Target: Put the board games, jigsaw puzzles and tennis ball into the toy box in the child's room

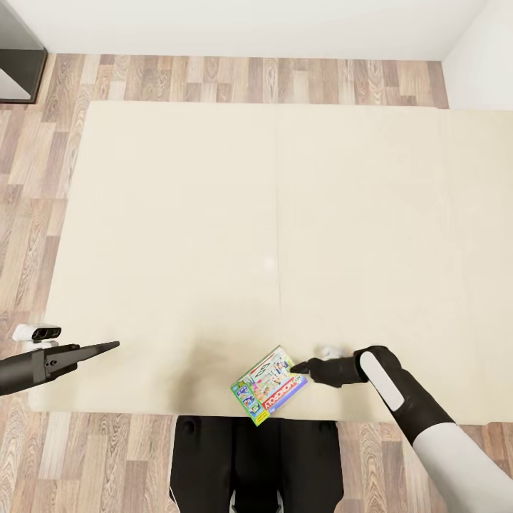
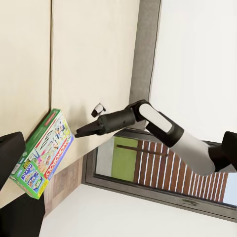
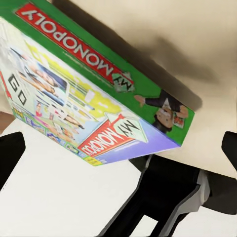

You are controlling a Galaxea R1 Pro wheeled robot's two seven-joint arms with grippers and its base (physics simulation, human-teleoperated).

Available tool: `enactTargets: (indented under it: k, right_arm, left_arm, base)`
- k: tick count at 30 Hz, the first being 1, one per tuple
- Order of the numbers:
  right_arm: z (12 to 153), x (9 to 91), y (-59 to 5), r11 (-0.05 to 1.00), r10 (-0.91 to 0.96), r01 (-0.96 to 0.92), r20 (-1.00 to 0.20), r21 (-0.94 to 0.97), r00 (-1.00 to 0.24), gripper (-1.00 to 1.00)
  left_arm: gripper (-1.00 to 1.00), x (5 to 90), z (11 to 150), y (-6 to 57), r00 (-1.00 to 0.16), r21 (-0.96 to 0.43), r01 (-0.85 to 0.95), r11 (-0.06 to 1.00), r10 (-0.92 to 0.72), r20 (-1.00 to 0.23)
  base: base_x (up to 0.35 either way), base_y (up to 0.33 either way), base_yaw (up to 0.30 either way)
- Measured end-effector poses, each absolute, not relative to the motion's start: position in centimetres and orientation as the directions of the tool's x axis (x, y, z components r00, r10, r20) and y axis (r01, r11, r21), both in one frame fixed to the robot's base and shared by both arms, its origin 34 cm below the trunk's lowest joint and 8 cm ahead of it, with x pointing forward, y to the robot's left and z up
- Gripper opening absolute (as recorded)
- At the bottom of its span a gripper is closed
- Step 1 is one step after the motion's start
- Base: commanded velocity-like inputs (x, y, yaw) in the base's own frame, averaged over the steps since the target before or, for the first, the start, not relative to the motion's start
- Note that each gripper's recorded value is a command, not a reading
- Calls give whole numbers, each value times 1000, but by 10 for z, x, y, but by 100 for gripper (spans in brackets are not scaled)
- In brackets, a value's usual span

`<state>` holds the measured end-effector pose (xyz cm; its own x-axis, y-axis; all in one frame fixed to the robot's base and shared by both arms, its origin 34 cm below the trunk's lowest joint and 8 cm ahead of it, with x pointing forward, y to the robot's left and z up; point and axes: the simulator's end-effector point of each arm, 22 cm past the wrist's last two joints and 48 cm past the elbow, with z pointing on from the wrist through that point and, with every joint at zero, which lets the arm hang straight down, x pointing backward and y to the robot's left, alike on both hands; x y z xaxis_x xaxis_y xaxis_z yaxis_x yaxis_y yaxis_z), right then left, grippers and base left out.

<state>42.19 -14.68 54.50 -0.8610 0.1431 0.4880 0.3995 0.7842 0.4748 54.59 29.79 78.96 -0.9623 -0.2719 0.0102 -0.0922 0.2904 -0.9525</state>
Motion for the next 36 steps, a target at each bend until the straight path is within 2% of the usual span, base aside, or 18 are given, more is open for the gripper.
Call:
enactTargets:
  k: [9,23,30,36]
  right_arm:
    - [552,411,-140,748,145,428,505,507,-851,100]
    - [551,403,-137,748,143,432,514,503,-846,100]
    - [543,412,-134,754,164,411,459,513,-873,100]
    - [538,405,-124,750,176,423,463,509,-869,100]
  left_arm:
    - [100,546,790,298,-962,-953,-92,290,-272,10]
    - [100,546,790,298,-962,-953,-92,289,-272,10]
    - [100,546,790,298,-962,-953,-92,290,-272,10]
    - [100,546,790,299,-963,-952,-91,292,-270,9]
  base:
    - [0,0,0]
    - [0,0,0]
    - [0,0,0]
    - [0,0,0]
